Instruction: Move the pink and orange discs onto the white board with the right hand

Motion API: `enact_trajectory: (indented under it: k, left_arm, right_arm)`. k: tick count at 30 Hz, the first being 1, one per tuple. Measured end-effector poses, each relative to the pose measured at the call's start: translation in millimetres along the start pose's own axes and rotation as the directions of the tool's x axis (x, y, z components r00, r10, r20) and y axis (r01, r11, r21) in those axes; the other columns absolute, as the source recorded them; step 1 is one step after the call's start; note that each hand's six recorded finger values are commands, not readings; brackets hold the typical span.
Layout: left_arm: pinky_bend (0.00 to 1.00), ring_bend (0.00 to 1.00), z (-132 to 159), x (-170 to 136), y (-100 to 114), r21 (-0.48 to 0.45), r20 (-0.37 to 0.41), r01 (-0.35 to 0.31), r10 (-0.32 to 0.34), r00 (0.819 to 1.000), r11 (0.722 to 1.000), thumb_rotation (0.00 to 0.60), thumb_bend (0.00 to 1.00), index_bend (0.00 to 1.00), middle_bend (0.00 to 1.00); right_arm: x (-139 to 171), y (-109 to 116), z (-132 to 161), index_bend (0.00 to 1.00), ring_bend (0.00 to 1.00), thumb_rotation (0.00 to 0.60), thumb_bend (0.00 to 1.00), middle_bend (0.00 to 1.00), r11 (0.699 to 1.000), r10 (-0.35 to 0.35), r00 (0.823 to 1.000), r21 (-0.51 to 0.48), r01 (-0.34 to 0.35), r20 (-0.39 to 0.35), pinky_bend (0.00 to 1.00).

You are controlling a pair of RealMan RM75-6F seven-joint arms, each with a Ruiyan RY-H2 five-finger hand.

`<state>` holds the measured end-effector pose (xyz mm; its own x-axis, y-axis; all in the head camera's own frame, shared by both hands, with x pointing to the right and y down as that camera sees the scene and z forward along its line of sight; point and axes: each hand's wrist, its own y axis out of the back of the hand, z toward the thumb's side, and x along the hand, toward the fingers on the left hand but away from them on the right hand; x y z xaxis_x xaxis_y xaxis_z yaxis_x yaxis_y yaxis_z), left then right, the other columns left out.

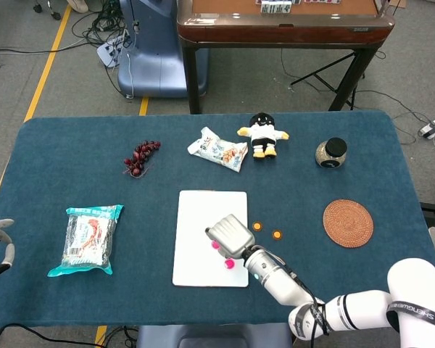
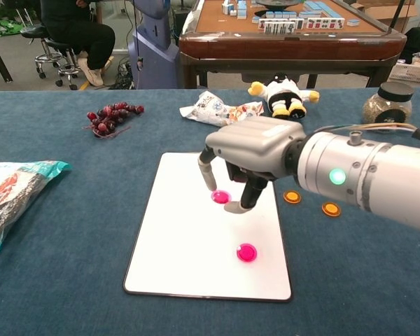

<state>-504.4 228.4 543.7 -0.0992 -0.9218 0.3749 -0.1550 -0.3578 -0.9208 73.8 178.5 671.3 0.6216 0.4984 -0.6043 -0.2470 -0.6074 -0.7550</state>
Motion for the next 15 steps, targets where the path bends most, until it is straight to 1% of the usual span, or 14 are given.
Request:
enact_trajectory:
  k: [8, 10, 11, 15]
  left_arm:
    - [0.59, 0.44, -2.0, 0.2, 0.8, -0.001, -0.009, 0.003, -0.003, 1.0, 1.0, 0.6, 0.49, 0.39, 0.52]
    - [0.59, 0.44, -2.0, -0.1, 0.8, 0.0, -0.01, 0.004, -0.004, 1.0, 1.0, 0.6, 0.49, 0.4, 0.52]
    - [0.59, 0.44, -1.9, -0.1, 0.8, 0.0, -0.01, 0.004, -0.004, 1.0, 1.0, 0.6, 0.49, 0.4, 0.52]
    - [0.59, 0.44, -1.4, -0.2, 0.3, 0.002, -0.008, 0.007, -0.007, 1.0, 1.0, 0.6, 0.49, 0.4, 0.52]
  right_arm:
    - [0.1, -6.5, 21.9, 0.49, 1.0, 0.6, 0.26, 1.0, 1.0, 0.013, 0.998, 0.004, -0.013, -0.055, 1.0]
    - [0.9, -7.6, 24.3, 0.49, 1.0, 0.6, 0.24, 1.0, 1.0, 0.015, 0.998, 0.008, -0.015, -0.062, 1.0]
    - [1.2, -8.3, 25.5, 0.49, 1.0, 0.6, 0.22, 1.0, 1.0, 0.017, 0.998, 0.01, -0.016, -0.064, 1.0]
    - [1.4, -9.3, 28.5, 0.49, 1.0, 0.6, 0.08, 1.0, 1.0, 0.018, 0.997, 0.008, -0.018, -0.069, 1.0]
